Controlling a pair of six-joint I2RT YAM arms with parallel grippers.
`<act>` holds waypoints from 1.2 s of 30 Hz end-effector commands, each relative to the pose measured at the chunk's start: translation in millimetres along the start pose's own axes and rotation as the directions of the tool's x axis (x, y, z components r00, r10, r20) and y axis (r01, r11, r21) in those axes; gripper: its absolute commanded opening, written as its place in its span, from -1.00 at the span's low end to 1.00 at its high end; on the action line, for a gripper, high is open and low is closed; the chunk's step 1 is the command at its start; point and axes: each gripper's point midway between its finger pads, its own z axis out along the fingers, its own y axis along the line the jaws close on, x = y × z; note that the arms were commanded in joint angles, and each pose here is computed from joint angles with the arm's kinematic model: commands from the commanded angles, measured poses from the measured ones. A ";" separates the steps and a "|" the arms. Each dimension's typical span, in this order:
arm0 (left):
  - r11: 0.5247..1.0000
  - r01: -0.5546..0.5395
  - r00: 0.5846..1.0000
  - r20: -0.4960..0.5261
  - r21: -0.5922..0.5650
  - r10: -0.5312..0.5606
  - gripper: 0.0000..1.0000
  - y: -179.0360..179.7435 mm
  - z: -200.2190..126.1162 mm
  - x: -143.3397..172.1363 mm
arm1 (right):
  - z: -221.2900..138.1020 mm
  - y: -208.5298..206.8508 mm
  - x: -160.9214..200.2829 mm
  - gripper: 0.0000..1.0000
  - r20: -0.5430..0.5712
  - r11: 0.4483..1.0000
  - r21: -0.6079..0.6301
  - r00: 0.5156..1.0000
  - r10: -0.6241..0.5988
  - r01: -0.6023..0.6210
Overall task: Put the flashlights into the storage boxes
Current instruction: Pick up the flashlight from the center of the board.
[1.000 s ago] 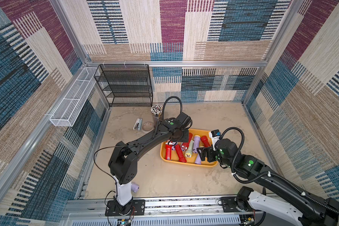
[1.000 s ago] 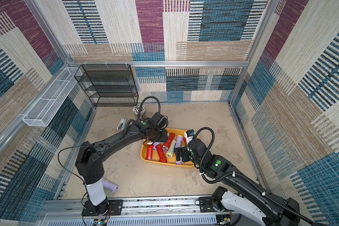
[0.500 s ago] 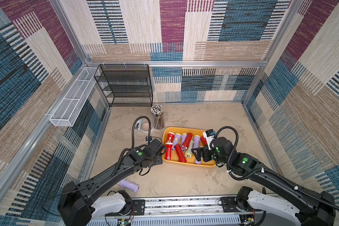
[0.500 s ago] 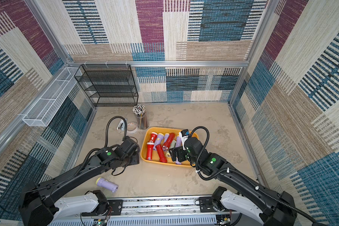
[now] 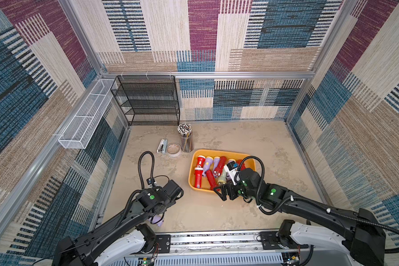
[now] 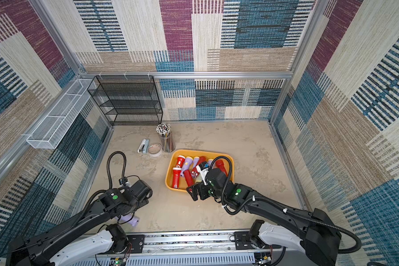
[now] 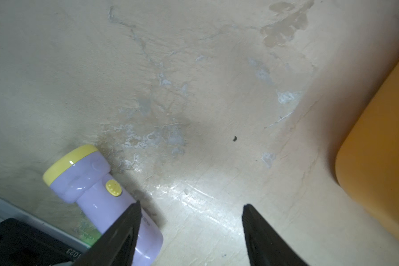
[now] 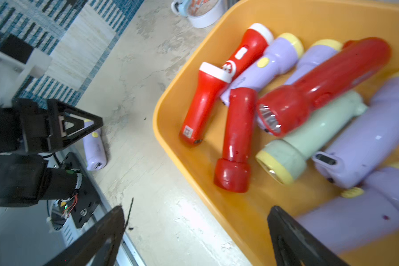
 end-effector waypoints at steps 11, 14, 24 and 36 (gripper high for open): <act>0.975 0.164 0.986 0.003 -0.153 -0.165 0.46 42.1 -4.2 7.1 | 7.2 70.1 32.6 0.99 -0.026 0.957 -0.279 0.996 -0.089 0.079; 0.966 0.207 0.978 -0.004 -0.154 -0.210 0.46 47.4 -3.8 11.5 | 7.5 74.6 37.4 0.99 -0.030 0.950 -0.299 0.994 -0.102 0.088; 0.930 0.333 0.938 -0.047 -0.157 -0.344 0.47 60.3 14.5 34.3 | -2.3 80.6 40.4 0.99 -0.023 0.933 -0.335 0.988 -0.150 0.133; 0.913 0.369 0.918 -0.087 -0.174 -0.387 0.48 63.9 31.2 45.8 | -1.9 94.4 63.4 0.99 -0.068 0.917 -0.371 0.981 -0.181 0.143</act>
